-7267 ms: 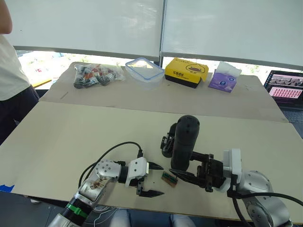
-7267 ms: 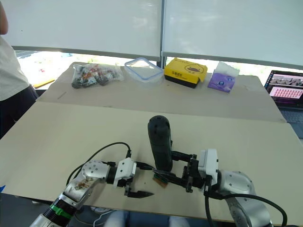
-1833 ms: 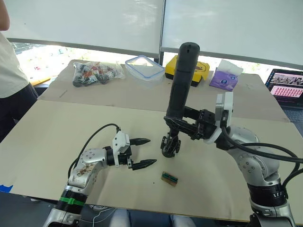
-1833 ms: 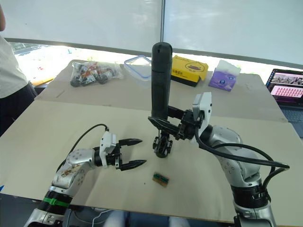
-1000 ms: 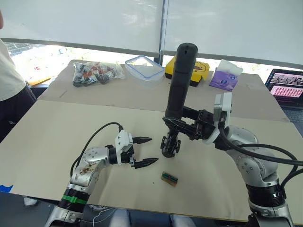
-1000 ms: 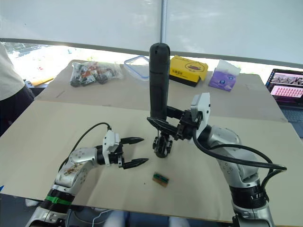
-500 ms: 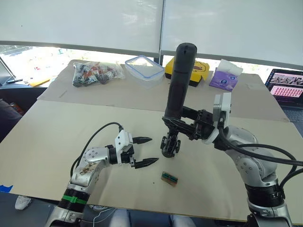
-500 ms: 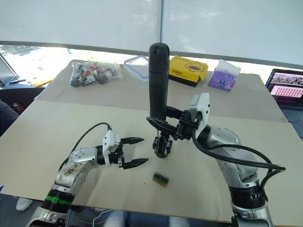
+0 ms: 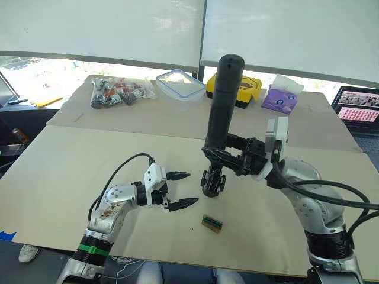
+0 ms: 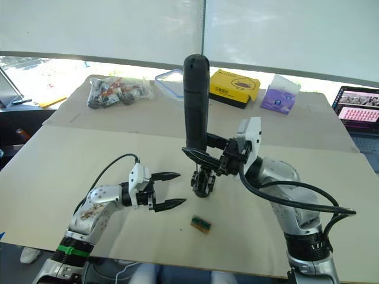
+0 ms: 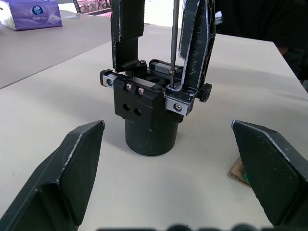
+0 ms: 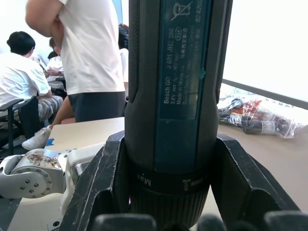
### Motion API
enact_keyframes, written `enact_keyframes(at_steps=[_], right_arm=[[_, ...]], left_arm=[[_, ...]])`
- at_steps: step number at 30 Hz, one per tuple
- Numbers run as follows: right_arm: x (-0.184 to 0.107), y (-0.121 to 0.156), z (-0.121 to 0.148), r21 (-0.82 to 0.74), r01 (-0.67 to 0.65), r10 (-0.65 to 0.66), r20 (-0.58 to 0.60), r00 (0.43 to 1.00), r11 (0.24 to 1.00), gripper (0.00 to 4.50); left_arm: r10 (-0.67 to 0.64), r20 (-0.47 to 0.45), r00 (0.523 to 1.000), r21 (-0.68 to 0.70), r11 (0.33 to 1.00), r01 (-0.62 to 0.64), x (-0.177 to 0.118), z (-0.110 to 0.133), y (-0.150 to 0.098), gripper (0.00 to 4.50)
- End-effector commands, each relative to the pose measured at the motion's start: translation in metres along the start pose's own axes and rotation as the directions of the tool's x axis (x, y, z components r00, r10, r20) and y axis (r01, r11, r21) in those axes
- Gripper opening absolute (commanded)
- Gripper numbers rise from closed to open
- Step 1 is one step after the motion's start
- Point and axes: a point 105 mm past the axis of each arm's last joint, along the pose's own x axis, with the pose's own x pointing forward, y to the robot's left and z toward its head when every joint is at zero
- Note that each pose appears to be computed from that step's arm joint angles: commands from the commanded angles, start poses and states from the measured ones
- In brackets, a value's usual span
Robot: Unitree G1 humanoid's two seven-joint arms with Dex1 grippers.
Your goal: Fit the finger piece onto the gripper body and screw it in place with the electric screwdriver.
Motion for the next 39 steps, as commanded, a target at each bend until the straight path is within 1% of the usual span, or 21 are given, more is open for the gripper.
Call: enact_keyframes(at_steps=[1, 10, 14, 17, 25, 34, 39], right_arm=[[0.001, 0.004, 0.014, -0.055, -0.023, 0.026, 0.047, 0.999, 0.998, 1.92], [-0.003, 0.006, 0.007, -0.045, -0.029, 0.029, 0.000, 1.000, 0.999, 1.92], [-0.004, 0.006, 0.006, -0.048, -0.028, 0.028, -0.003, 1.000, 0.998, 1.92], [-0.004, 0.007, 0.008, -0.055, -0.027, 0.028, 0.009, 1.000, 0.998, 1.92], [-0.004, 0.007, 0.009, -0.060, -0.028, 0.028, 0.010, 1.000, 0.998, 1.92], [-0.004, 0.008, 0.009, -0.061, -0.025, 0.025, 0.009, 1.000, 0.998, 1.92], [-0.005, 0.008, 0.009, -0.063, -0.021, 0.022, 0.008, 1.000, 0.998, 1.92]], left_arm=[[-0.010, 0.026, 1.000, 0.019, 1.000, 0.010, 0.002, 0.007, -0.003, 4.50], [0.000, 0.020, 1.000, 0.021, 1.000, -0.001, 0.004, 0.004, -0.002, 4.50], [0.011, -0.003, 1.000, 0.035, 0.999, -0.011, 0.009, 0.000, 0.001, 4.50], [0.023, -0.036, 0.999, 0.046, 0.999, -0.021, 0.018, -0.007, 0.005, 4.50], [0.018, -0.080, 0.997, 0.041, 0.999, -0.015, 0.043, -0.016, 0.017, 4.50], [-0.042, -0.112, 0.993, 0.021, 0.999, 0.045, 0.062, -0.024, 0.016, 4.50], [-0.054, -0.109, 0.993, 0.016, 0.998, 0.056, 0.068, -0.025, 0.016, 4.50]])
